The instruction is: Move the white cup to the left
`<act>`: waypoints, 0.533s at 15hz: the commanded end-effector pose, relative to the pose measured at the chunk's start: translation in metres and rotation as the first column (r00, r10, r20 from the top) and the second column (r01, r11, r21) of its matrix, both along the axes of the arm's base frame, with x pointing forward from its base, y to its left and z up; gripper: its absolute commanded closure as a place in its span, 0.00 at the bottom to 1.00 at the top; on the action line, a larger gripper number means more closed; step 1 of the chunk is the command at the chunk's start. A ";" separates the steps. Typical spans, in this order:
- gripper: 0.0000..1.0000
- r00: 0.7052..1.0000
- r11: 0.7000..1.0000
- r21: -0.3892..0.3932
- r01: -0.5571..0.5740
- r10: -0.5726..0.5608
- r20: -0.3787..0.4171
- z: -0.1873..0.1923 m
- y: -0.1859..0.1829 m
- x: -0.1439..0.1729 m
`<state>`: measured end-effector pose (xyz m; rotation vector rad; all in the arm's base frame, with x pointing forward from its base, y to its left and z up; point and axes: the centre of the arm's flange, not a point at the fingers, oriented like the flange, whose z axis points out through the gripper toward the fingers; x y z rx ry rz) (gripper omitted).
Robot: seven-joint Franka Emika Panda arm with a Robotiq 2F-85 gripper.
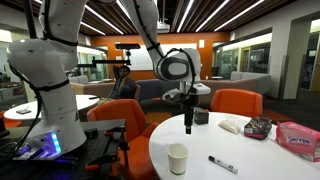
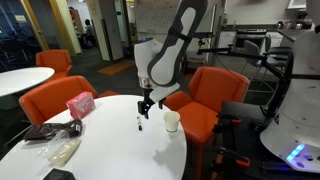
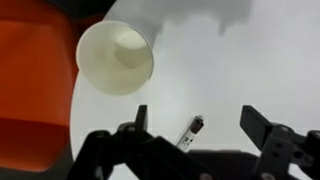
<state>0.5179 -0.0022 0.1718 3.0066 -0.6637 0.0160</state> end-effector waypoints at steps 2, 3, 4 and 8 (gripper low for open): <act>0.00 0.998 0.998 -0.011 0.055 -0.055 -0.022 -0.027 -0.007 0.011; 0.00 0.997 0.998 -0.008 0.066 -0.067 -0.029 -0.032 -0.008 0.009; 0.00 0.995 0.996 -0.010 0.090 -0.091 -0.036 -0.036 -0.009 0.007; 0.00 0.978 0.981 -0.025 0.192 -0.194 -0.076 -0.051 -0.013 0.002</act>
